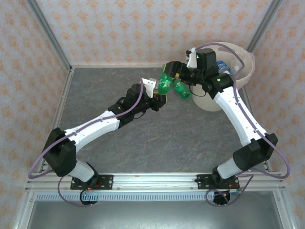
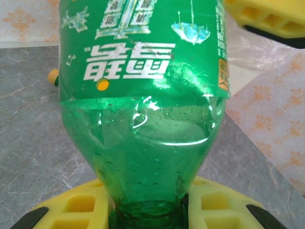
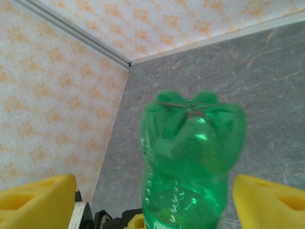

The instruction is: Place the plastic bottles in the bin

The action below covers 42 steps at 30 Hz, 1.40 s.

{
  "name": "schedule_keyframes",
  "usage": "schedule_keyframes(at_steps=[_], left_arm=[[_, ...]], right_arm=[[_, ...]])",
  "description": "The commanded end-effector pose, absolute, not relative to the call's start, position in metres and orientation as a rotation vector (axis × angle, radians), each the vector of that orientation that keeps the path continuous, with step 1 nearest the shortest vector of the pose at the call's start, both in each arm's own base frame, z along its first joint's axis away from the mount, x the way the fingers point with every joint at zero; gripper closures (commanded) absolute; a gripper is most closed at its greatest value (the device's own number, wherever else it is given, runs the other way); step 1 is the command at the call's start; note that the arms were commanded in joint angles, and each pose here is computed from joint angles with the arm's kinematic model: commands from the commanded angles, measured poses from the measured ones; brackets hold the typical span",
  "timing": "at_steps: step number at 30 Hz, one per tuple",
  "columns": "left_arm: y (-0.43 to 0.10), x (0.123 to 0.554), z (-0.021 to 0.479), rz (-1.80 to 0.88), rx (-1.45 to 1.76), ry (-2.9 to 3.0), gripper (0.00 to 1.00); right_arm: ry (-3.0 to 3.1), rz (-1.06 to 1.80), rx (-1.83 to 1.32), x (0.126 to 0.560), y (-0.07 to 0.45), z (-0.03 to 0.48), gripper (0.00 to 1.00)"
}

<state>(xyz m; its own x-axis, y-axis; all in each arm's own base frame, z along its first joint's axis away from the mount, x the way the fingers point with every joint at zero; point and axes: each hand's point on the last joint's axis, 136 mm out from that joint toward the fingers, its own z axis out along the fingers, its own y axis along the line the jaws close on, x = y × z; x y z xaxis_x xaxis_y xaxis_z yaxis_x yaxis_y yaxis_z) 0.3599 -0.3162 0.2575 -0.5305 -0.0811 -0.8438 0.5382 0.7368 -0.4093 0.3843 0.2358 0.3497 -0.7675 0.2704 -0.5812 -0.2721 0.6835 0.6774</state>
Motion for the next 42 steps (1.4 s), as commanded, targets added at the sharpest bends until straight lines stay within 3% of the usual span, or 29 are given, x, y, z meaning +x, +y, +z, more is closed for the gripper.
schedule_keyframes(at_steps=[1,6,13,16,17,18,21,23,24,33,42], left_arm=[[-0.324,0.354,0.304,-0.856,0.388,1.867,0.79],[-0.329,0.345,0.316,-0.858,0.417,1.84,0.79],[-0.333,0.345,0.316,-0.852,0.425,1.851,0.77],[-0.33,0.346,0.316,-0.842,0.4,1.855,0.64],[-0.328,0.347,0.317,-0.837,0.388,1.853,0.57],[-0.324,0.349,0.318,-0.824,0.365,1.852,0.43],[-0.314,0.35,0.323,-0.797,0.314,1.838,0.29],[-0.306,0.35,0.327,-0.786,0.276,1.828,0.06],[-0.303,0.349,0.329,-0.785,0.261,1.824,0.01],[-0.271,0.335,0.342,-0.78,0.135,1.795,0.01],[-0.246,0.319,0.352,-0.776,0.074,1.761,0.01]], right_arm=[[2.267,1.032,0.0,0.383,0.24,0.332,0.16],[2.291,1.035,0.012,0.382,0.245,0.324,0.18],[2.262,1.006,0.012,0.385,0.243,0.338,0.37],[2.226,0.994,0.022,0.387,0.239,0.353,0.39],[2.216,0.987,0.028,0.388,0.237,0.358,0.39],[2.206,0.976,0.037,0.39,0.233,0.363,0.4],[2.172,0.96,0.084,0.398,0.216,0.377,0.44],[2.149,0.968,0.118,0.403,0.203,0.386,0.44],[2.135,0.967,0.134,0.406,0.196,0.391,0.44],[1.948,0.685,0.376,0.435,0.088,0.435,0.44],[1.805,0.52,0.67,0.458,-0.012,0.44,0.43]])
